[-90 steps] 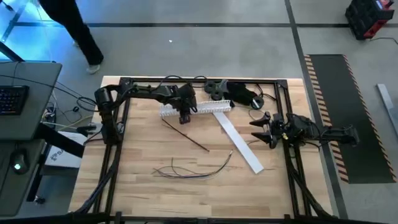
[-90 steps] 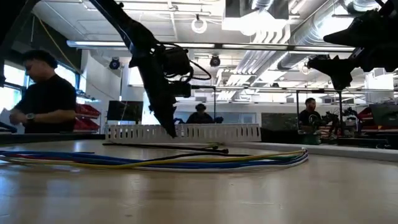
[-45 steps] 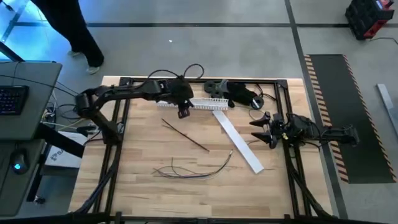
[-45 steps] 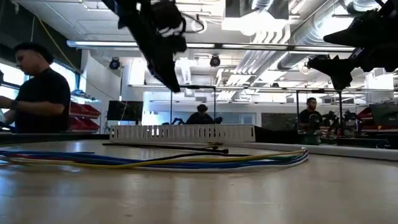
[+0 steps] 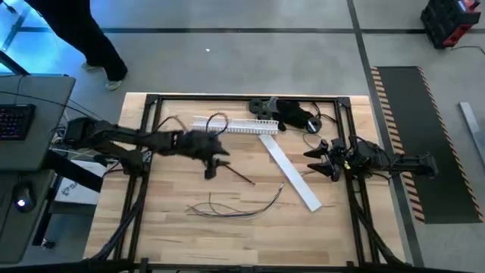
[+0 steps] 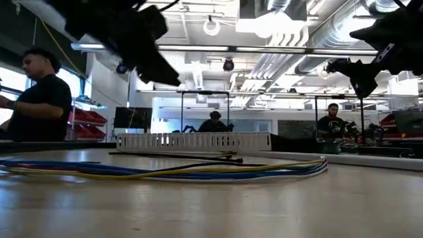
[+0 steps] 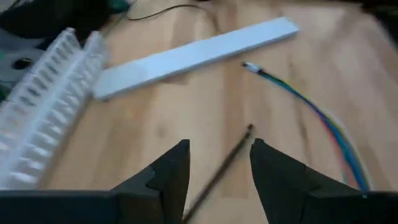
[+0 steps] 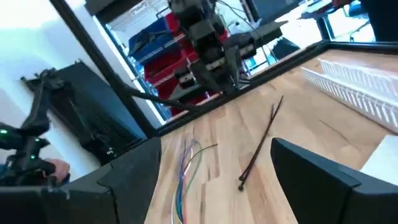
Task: Ziptie cables
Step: Wrap the wire cables with the black zip tie
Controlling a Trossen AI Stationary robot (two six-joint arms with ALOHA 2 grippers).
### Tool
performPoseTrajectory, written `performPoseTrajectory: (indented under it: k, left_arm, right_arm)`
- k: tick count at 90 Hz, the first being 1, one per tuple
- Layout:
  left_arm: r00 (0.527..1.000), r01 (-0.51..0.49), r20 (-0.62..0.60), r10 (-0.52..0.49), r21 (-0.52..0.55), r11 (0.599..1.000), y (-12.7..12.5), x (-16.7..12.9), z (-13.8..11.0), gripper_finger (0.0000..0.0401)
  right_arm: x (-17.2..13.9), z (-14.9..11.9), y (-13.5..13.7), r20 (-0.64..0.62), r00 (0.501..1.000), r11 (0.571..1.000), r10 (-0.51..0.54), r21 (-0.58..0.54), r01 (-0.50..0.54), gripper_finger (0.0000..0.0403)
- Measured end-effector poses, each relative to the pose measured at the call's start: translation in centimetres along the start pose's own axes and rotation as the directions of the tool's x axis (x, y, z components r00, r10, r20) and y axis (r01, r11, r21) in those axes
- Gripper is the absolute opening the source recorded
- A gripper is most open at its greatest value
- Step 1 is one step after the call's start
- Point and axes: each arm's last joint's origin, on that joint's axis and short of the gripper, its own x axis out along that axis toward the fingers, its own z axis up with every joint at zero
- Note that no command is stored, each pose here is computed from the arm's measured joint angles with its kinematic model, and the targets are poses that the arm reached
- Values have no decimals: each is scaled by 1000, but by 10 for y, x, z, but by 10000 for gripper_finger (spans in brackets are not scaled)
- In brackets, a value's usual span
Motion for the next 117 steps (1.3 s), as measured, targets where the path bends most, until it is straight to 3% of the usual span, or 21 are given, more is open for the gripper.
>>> performPoseTrajectory:
  k: [18,27,35,39,56,69,92,117]
  left_arm:
    - [997,-43,67,45,-18,999,-16,0,-26,147]
    - [995,-70,66,72,-22,997,-20,0,-29,147]
    - [994,-78,73,79,-16,997,-23,-1,-29,147]
    - [994,-80,78,81,-13,997,-25,-1,-29,147]
    - [989,-121,91,119,19,992,-29,-2,-29,147]
    - [987,-133,95,131,20,991,-29,-2,-29,147]
    - [986,-130,109,129,6,991,-30,-2,-27,147]
    - [989,-134,55,135,-25,991,-35,-3,-34,147]
  right_arm:
    - [0,0,0,11,1000,997,-16,-75,17,286]
    - [0,8,0,129,988,996,-89,2,90,286]
    - [-3,18,-2,291,927,967,-237,158,197,286]
    - [-2,19,-3,318,909,958,-271,181,222,286]
    - [10,25,5,339,924,984,-175,75,159,286]
    - [28,22,8,317,936,984,-152,-46,175,286]
    - [89,29,20,159,964,971,-211,-83,226,286]
    - [163,41,30,52,962,948,-267,-163,272,286]
